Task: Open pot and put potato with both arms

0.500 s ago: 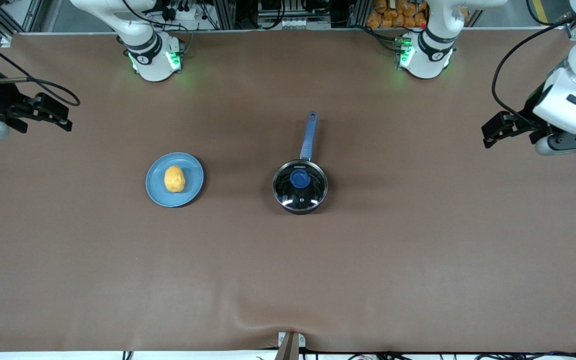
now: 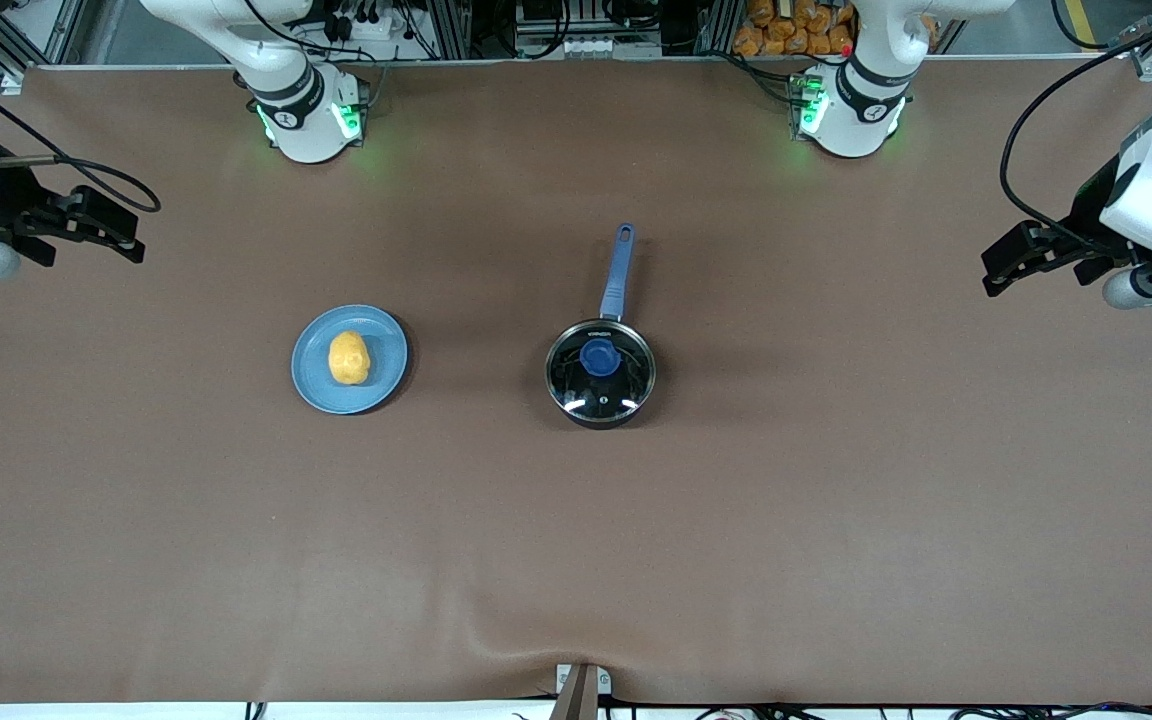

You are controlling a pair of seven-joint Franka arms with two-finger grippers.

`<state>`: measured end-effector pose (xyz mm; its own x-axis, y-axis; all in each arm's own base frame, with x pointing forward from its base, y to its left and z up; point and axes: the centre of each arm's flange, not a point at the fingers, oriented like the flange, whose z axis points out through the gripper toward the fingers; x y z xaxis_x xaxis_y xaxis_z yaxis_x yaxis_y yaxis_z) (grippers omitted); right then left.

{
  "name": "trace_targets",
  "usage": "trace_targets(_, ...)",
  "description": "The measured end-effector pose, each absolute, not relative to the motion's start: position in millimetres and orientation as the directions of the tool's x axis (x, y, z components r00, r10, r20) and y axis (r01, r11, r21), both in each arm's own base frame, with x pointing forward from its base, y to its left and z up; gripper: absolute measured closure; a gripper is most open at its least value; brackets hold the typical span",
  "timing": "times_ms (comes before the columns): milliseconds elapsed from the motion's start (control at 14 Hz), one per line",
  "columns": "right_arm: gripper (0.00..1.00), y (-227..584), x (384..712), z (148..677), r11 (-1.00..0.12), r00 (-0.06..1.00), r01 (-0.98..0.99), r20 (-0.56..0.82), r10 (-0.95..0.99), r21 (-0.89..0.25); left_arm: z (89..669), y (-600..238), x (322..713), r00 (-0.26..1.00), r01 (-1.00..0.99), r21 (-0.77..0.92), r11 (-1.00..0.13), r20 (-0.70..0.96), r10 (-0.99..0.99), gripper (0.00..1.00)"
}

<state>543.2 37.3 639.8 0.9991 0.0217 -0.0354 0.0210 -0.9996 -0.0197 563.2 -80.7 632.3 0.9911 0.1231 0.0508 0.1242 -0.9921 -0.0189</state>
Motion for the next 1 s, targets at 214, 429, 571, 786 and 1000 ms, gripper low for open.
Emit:
trace_targets(214, 0.00, 37.3, 545.0, 636.5, -1.000, 0.999, 0.021, -0.041, 0.022, -0.020, 632.3, -78.8, 563.5, 0.990, 0.130, -0.019, -0.991, 0.051, 0.129, 0.00)
trace_targets(429, 0.00, 37.3, 546.4, 634.1, -1.000, 0.999, 0.021, -0.046, 0.022, -0.020, 632.5, -77.0, 563.7, 0.990, 0.133, -0.018, -0.991, 0.051, 0.132, 0.00)
trace_targets(571, 0.00, 37.3, 546.5, 633.9, -1.000, 0.999, 0.021, -0.046, 0.022, -0.020, 632.7, -76.2, 563.8, 0.990, 0.136, -0.017, -0.991, 0.051, 0.135, 0.00)
trace_targets(786, 0.00, 37.3, 546.6, 634.0, -1.000, 0.999, 0.021, -0.045, 0.022, -0.020, 633.4, -72.6, 564.3, 0.988, 0.143, -0.016, -0.990, 0.052, 0.142, 0.00)
trace_targets(1000, 0.00, 37.3, 546.6, 634.0, -1.000, 0.999, 0.021, -0.045, 0.022, -0.020, 633.9, -71.8, 564.3, 0.988, 0.146, -0.014, -0.989, 0.053, 0.145, 0.00)
